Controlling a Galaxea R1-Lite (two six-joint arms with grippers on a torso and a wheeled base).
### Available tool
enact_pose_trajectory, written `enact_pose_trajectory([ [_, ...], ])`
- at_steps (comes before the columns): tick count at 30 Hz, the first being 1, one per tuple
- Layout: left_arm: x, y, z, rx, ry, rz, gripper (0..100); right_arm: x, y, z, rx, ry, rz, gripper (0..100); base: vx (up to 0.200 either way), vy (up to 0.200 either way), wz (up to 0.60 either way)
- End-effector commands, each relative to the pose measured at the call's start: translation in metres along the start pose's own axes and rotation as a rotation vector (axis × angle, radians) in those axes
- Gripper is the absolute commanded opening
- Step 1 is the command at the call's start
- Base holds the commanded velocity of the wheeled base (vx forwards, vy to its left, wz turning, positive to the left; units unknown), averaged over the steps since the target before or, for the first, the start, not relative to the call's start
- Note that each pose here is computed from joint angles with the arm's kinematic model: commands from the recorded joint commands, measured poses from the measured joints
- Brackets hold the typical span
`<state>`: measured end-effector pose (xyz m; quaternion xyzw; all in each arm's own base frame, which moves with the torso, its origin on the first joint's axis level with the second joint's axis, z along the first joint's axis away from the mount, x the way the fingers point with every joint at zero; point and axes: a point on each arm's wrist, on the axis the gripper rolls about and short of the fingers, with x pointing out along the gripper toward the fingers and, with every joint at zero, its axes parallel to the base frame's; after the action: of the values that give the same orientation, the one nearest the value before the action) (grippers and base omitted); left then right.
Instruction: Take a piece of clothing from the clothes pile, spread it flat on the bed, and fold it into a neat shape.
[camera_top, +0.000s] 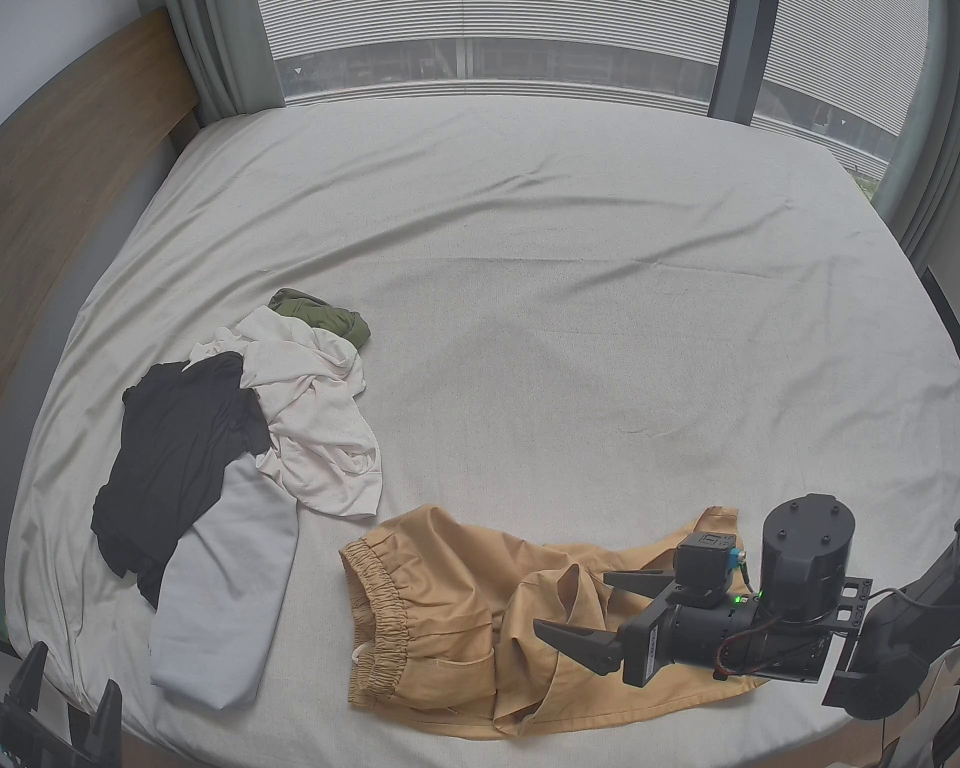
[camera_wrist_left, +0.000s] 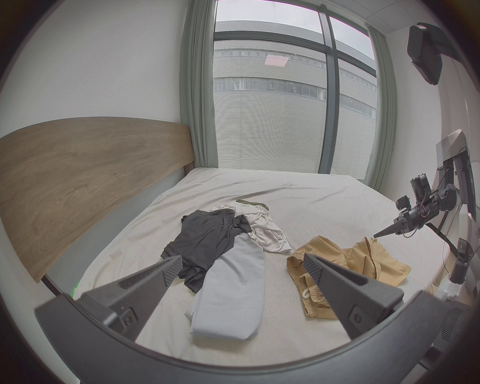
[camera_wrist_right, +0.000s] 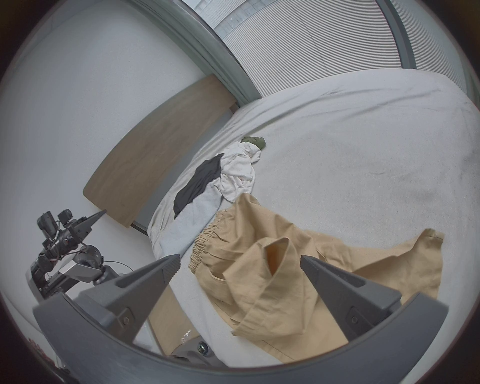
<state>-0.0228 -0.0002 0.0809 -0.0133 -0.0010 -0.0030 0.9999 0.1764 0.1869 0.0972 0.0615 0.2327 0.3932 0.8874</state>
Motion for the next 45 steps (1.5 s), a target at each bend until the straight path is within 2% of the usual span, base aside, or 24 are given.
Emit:
enact_pose_trajectory([
  [1,0.000,0.000,-0.005,-0.001,0.001,0.000,100,-0.003,0.011,0.003,-0.014,-0.016,0.041,100,0.000,0.000,0.00],
  [12,0.000,0.000,-0.005,-0.001,0.001,0.000,100,0.025,0.005,-0.012,-0.006,0.060,0.020,100,0.000,0.000,0.00],
  [33,0.000,0.000,-0.005,-0.001,0.001,0.000,100,0.057,-0.006,-0.015,0.008,0.072,-0.010,100,0.000,0.000,0.00],
  [34,0.000,0.000,-0.005,-0.001,0.001,0.000,100,0.057,-0.006,-0.014,0.008,0.066,-0.010,0,0.000,0.000,0.00],
  [43,0.000,0.000,-0.005,-0.001,0.001,0.000,100,0.049,-0.013,-0.011,0.019,0.035,-0.031,0,0.000,0.000,0.00],
  [45,0.000,0.000,-0.005,-0.001,0.001,0.000,100,0.033,-0.017,-0.005,0.027,0.008,-0.047,0,0.000,0.000,0.00],
])
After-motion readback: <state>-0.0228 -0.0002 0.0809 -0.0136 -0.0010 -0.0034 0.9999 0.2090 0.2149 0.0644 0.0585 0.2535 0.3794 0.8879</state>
